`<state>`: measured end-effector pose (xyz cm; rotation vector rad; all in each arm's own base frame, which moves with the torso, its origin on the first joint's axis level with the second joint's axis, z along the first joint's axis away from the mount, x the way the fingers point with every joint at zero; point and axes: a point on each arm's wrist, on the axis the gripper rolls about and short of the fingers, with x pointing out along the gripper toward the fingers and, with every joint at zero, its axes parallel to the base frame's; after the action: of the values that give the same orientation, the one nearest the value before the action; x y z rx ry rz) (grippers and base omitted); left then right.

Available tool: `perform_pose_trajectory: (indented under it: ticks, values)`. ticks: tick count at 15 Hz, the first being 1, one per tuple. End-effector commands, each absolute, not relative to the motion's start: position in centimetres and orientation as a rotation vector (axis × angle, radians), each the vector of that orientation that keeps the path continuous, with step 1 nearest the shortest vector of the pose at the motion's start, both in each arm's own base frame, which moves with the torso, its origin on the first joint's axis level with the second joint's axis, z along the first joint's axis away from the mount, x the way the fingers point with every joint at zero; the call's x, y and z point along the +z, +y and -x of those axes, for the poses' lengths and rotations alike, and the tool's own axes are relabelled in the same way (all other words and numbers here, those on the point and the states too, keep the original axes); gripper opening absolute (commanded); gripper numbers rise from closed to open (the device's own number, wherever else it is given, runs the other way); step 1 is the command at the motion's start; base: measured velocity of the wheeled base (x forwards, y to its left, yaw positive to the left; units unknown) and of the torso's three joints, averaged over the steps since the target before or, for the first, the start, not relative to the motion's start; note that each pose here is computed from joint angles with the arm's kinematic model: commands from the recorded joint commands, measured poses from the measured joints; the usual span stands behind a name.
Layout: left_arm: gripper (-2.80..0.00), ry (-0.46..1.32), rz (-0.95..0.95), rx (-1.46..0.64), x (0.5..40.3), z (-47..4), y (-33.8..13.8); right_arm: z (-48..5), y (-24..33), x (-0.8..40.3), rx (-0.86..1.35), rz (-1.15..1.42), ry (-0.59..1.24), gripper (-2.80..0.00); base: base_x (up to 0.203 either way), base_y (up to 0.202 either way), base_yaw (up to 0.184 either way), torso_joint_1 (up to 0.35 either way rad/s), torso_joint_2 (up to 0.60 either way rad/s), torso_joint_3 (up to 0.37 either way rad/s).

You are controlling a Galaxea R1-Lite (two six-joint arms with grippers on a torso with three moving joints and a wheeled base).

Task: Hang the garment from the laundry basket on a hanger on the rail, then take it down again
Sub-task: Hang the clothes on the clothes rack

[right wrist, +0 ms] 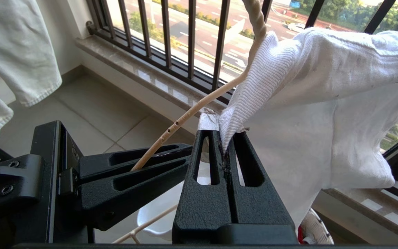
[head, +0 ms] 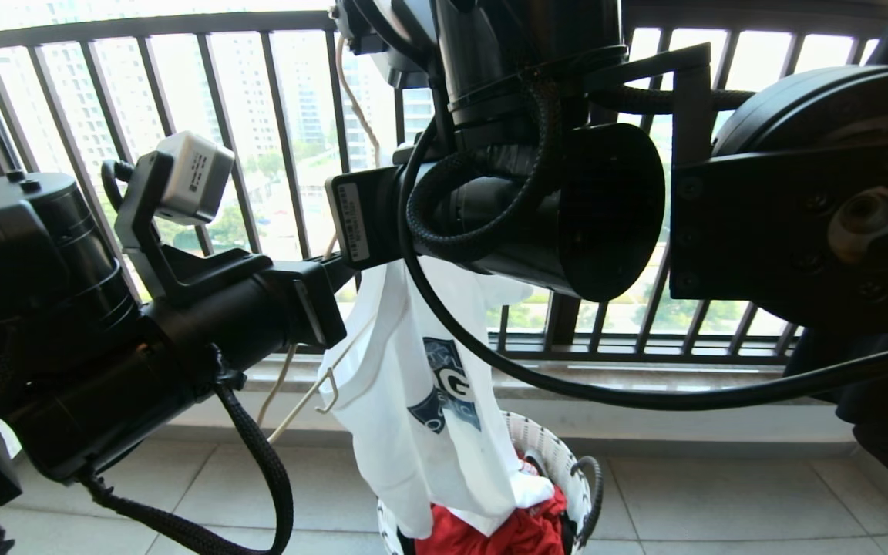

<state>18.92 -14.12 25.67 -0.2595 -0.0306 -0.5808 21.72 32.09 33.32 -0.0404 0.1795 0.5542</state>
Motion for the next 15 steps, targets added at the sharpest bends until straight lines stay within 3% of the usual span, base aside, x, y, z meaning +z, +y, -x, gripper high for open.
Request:
perform_pose_trajectory:
  ticks: [1, 3, 4, 15]
  values:
    - [-2.8, -0.054, 0.271, -0.58, 25.9, -18.9, -14.1, -21.8, 32.1, 33.1, 0.551, 0.045, 0.186, -2.8, 0.0, 0.0, 0.0, 0.0, 0.0, 0.0]
    - [-2.8, -0.06, 0.273, -0.581, 25.9, -18.9, -14.1, -21.8, 32.1, 33.1, 0.549, 0.047, 0.187, -2.8, 0.0, 0.0, 0.0, 0.0, 0.0, 0.0]
    - [-2.8, -0.062, 0.274, -0.581, 26.0, -18.9, -14.0, -21.8, 32.1, 33.1, 0.546, 0.047, 0.186, 0.0, 0.0, 0.0, 0.0, 0.0, 0.0, 0.0]
    - [-2.8, -0.091, 0.281, -0.552, 26.6, -19.0, -13.2, -21.1, 30.8, 33.9, 0.485, 0.052, 0.175, 0.0, 0.0, 0.0, 0.0, 0.0, 0.0, 0.0]
